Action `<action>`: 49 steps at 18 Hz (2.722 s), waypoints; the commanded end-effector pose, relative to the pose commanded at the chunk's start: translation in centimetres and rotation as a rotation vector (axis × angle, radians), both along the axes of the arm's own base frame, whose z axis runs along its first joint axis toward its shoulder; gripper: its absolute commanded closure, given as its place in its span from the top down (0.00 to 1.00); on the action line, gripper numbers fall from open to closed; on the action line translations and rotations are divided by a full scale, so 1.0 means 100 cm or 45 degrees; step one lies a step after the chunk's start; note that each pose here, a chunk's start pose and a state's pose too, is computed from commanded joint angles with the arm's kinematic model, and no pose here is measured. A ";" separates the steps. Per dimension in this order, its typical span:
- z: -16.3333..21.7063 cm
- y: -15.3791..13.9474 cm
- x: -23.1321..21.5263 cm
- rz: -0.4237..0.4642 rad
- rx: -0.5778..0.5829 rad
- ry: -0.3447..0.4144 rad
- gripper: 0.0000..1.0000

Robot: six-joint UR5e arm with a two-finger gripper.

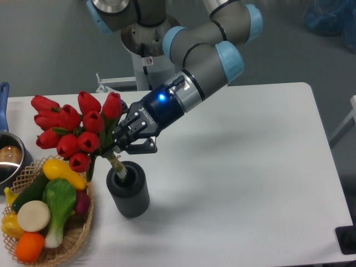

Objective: Insert the flowers into the vase
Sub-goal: 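Lower the tulip stems into the black vase opening, then hold the tulips in the vase and settle the stems down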

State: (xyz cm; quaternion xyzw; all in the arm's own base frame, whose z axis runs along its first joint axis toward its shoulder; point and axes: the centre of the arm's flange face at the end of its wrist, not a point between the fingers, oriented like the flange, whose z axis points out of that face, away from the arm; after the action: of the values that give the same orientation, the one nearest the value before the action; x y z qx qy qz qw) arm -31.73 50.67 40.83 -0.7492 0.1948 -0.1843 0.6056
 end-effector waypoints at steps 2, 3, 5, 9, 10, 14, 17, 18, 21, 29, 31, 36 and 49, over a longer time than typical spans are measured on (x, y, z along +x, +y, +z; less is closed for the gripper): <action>-0.012 -0.001 0.001 -0.006 -0.002 0.001 0.16; -0.017 -0.002 0.002 -0.011 0.001 0.007 0.16; -0.026 -0.002 0.002 -0.014 -0.002 0.004 0.16; -0.030 -0.001 0.002 -0.014 -0.010 -0.004 0.16; -0.032 -0.001 0.002 -0.014 -0.013 -0.007 0.16; -0.041 -0.003 0.003 -0.014 -0.028 -0.026 0.16; -0.047 0.000 0.000 -0.014 -0.034 -0.038 0.16; -0.048 0.000 0.000 -0.014 -0.037 -0.038 0.16; -0.055 0.001 -0.003 -0.012 -0.045 -0.054 0.16; -0.075 0.000 -0.012 -0.009 -0.043 -0.052 0.16; -0.083 0.002 -0.013 -0.014 -0.045 -0.053 0.16; -0.090 0.001 -0.012 -0.017 -0.051 -0.061 0.16; -0.106 -0.003 -0.006 -0.022 -0.065 -0.076 0.18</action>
State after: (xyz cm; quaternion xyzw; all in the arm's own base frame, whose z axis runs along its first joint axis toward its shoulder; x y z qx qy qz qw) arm -32.29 50.33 30.18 -0.7568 0.1784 -0.2169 0.5903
